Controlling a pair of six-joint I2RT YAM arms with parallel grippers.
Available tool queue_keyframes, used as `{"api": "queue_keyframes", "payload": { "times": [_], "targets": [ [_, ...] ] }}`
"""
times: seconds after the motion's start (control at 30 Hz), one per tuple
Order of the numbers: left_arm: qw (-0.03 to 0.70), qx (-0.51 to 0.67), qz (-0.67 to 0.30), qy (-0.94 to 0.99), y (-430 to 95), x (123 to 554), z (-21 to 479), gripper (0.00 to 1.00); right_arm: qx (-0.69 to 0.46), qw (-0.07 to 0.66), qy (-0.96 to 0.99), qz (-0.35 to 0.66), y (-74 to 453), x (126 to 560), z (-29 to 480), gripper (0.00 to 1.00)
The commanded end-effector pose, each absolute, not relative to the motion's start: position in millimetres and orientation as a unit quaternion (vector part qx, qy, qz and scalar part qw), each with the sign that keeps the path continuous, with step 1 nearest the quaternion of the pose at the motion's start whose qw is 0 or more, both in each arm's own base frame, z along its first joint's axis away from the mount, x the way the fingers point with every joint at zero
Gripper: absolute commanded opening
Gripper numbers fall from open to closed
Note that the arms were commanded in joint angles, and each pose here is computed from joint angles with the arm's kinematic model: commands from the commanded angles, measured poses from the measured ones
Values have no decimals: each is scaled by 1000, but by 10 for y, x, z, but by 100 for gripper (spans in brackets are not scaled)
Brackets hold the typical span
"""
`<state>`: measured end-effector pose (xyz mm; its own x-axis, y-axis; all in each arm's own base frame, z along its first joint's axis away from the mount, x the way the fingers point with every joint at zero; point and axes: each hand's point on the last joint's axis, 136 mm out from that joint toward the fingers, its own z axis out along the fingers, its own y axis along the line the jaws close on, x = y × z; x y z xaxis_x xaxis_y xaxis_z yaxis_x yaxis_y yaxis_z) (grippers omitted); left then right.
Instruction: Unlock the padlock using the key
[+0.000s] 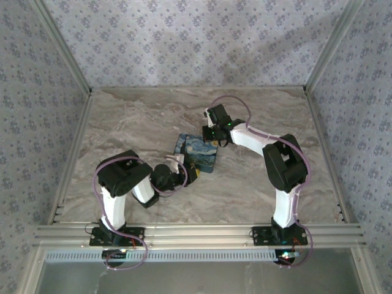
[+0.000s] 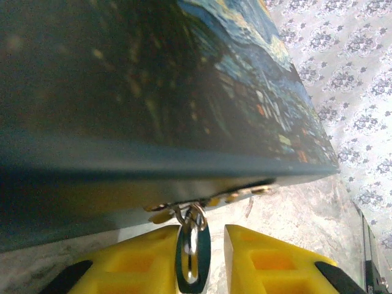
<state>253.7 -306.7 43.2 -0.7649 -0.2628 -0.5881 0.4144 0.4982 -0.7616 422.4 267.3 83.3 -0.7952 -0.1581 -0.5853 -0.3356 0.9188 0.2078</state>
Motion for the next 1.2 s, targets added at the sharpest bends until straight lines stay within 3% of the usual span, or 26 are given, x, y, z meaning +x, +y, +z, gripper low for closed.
{"api": "queue_keyframes", "payload": {
  "times": [0.0,0.43,0.87,1.17],
  "targets": [
    [310,40,-487,816,-3009,2484,251,19,-141,192,964,114,2487,3771,363,0],
    [257,45,-491,831,-2994,2427,252,0,-128,215,959,133,2419,3939,603,0],
    [258,14,-473,842,-2989,2611,277,0,-66,283,946,142,1941,4441,1217,0],
    [279,-27,-482,830,-3047,2868,378,0,-31,321,922,212,1671,4183,1655,0]
  ]
}}
